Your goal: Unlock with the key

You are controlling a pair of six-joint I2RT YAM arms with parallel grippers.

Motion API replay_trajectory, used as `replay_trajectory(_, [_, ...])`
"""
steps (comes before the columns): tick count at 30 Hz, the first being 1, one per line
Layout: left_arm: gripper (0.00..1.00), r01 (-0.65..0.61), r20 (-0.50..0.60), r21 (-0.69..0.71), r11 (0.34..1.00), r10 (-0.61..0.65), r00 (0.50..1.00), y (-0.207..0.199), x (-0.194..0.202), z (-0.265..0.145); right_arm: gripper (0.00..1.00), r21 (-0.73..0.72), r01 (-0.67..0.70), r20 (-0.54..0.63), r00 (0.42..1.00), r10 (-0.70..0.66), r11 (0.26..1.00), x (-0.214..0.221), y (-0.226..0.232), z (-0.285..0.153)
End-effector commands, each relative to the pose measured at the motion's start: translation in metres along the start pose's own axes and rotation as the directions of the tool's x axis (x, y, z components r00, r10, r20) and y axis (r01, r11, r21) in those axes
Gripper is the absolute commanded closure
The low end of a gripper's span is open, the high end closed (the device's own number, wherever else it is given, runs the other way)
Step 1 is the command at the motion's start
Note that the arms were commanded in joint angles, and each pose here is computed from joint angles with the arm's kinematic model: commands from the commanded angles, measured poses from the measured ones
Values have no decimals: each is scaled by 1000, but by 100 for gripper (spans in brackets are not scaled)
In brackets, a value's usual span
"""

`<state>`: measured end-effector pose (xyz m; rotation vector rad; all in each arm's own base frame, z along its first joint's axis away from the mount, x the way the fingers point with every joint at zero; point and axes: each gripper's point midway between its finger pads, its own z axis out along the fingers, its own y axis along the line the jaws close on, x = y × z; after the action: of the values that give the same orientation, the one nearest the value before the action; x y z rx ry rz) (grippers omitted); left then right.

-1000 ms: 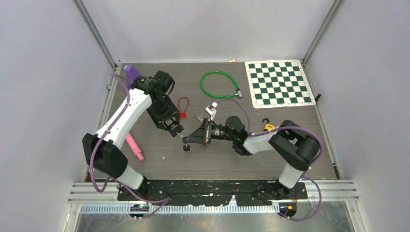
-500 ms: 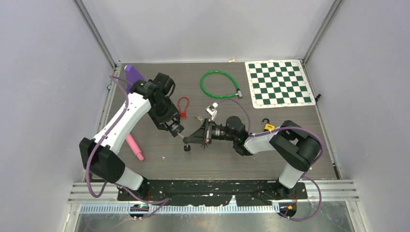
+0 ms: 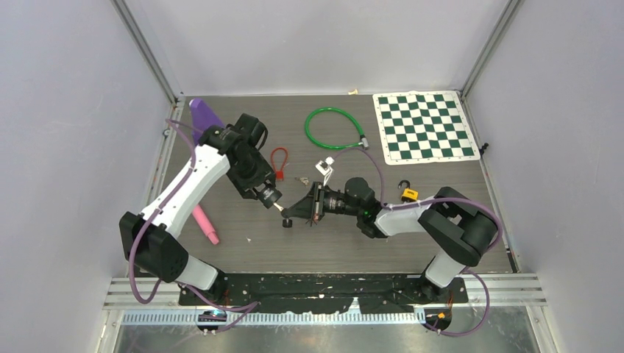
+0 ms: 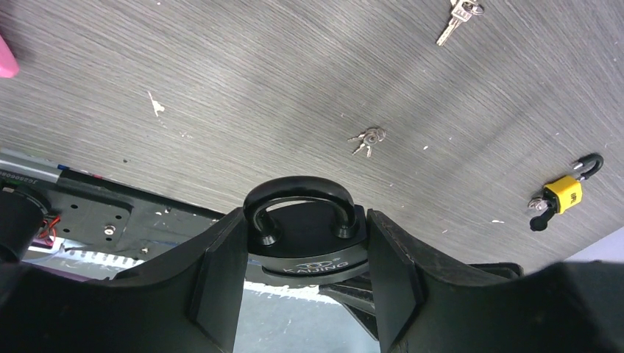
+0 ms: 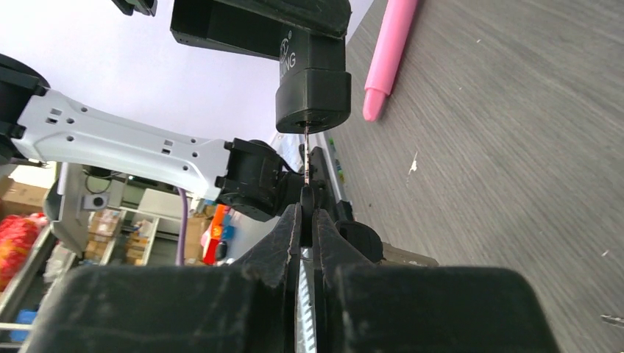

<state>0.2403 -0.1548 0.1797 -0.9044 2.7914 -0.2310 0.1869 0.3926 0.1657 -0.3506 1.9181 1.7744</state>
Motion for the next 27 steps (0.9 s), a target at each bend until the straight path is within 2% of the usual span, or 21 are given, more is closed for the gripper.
replay_trajectory(1, [98,36,-153,96,995,-21,988,-20,35,-20,95,11,175,214,961,-173,985,-48,17,0])
replay_trajectory(9, [99,36,-138,121,992,-19,990,-25,30,-26,94,29,216,238,947,-216,976,-49,16,-6])
replay_trajectory(11, [99,24,-138,126,992,-6,990,-25,31,-25,95,-20,189,241,954,-179,982,-52,25,-6])
replay_trajectory(15, [99,-10,-133,128,992,27,991,-22,31,-25,95,-205,78,279,960,-19,976,-67,51,-15])
replay_trajectory(18, [100,-28,-138,129,991,46,989,-21,31,-24,95,-297,90,262,965,-9,951,-71,67,-19])
replay_trajectory(20, [99,-29,-140,126,992,46,989,-19,30,-25,95,-281,104,269,963,-26,954,-74,66,-17])
replay_trajectory(25, [99,-21,-165,150,988,46,985,-23,34,-22,95,-87,178,274,950,-148,980,-77,38,-13])
replay_trajectory(27, [99,-11,-178,129,992,34,983,-19,35,-19,95,-52,196,273,946,-175,979,-79,35,-13])
